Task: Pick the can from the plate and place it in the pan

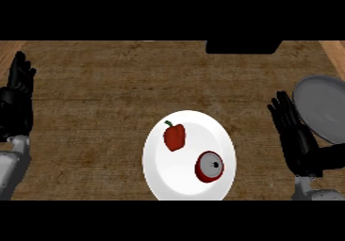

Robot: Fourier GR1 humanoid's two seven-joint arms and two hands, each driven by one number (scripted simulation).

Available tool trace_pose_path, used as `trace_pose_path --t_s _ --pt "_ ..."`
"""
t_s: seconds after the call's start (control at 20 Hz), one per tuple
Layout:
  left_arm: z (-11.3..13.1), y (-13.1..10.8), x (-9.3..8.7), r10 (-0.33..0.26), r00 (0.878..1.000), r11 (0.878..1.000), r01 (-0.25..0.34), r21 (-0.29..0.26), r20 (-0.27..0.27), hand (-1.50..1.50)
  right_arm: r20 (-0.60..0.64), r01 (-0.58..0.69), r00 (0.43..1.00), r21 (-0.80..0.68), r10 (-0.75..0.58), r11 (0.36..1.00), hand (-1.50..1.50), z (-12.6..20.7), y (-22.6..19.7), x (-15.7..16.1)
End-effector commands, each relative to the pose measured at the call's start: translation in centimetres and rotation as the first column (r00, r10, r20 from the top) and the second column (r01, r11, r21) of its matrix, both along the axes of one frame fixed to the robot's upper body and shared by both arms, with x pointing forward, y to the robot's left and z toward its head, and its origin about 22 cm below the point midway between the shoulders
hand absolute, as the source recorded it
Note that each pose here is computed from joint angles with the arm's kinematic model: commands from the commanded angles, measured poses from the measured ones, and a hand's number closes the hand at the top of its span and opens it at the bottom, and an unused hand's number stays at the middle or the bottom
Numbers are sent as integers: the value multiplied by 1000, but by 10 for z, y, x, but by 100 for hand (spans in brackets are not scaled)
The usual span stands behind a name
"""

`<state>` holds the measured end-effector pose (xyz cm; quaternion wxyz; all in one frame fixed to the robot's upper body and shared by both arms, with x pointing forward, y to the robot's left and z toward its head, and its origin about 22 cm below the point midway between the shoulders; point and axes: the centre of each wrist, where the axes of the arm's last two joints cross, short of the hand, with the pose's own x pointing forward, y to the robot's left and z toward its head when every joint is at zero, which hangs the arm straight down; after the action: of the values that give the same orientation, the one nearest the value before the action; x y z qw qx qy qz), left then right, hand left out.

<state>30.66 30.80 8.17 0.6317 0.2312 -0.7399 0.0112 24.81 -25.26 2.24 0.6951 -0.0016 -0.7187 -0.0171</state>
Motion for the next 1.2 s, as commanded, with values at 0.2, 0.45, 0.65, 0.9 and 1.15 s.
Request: trace_pose_path --t_s 0.2,0.45,0.65,0.9,1.15 --pt "-38 -74 -33 -338 941 928 336 -161 18 0 311 -324 898 -9 311 946 150 66 46 12" --pt "-68 -90 -61 -414 910 880 399 -258 -4 0 212 -19 975 -196 61 980 -150 48 2 -47" --pt "-66 -85 -61 -446 895 873 431 -228 -16 0 187 -123 963 -340 195 932 -150 45 -19 -79" --pt "-74 -114 -49 -463 886 859 449 -246 -1 0 185 -106 957 -496 224 862 -150 82 -17 -76" --pt "-78 -109 -65 -457 890 864 444 -238 2 0 36 -208 955 -622 293 755 -150 113 -8 -62"
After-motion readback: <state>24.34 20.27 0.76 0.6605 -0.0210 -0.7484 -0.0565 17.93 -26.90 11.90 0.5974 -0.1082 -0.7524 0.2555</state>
